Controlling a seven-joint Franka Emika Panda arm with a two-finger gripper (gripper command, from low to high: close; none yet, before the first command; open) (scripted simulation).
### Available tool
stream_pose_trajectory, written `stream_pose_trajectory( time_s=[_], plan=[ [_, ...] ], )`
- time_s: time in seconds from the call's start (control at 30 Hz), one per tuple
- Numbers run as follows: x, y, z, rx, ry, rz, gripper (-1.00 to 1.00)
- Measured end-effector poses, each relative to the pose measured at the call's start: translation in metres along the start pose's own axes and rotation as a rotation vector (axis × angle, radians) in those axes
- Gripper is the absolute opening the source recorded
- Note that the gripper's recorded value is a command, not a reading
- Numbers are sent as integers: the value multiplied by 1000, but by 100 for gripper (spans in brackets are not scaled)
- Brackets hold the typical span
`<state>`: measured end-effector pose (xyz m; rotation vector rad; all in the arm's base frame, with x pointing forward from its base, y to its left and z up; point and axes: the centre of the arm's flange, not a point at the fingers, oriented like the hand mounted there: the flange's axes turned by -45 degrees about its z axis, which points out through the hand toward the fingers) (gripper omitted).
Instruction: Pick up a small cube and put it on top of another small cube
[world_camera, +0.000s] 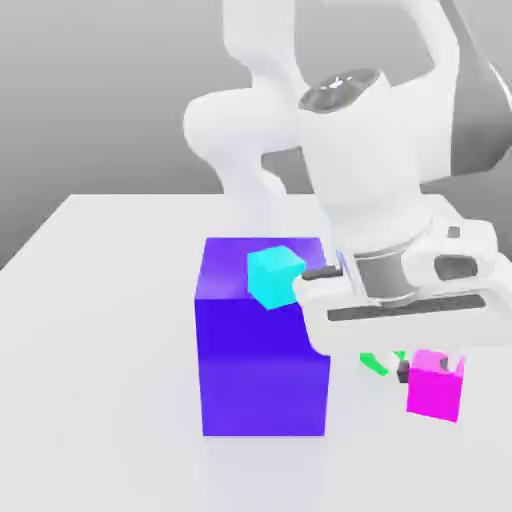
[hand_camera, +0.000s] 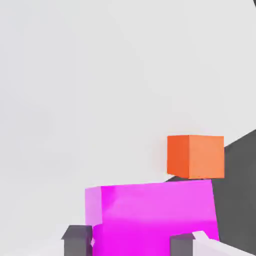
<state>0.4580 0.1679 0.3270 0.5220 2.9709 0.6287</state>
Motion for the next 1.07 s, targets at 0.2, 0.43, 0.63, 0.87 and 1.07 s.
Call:
stream_pose_trajectory(
  time_s=[0.2, 0.43, 0.63, 0.87, 1.07],
  plan=[
    [82, 6, 12, 86, 38, -64, -100],
    [185, -40, 47, 303, 65, -155, -100],
    [229, -81, 74, 417, 34, -224, -100],
    [230, -102, 118, 417, 35, -225, 100],
    [231, -103, 121, 416, 36, -227, 100]
  ],
)
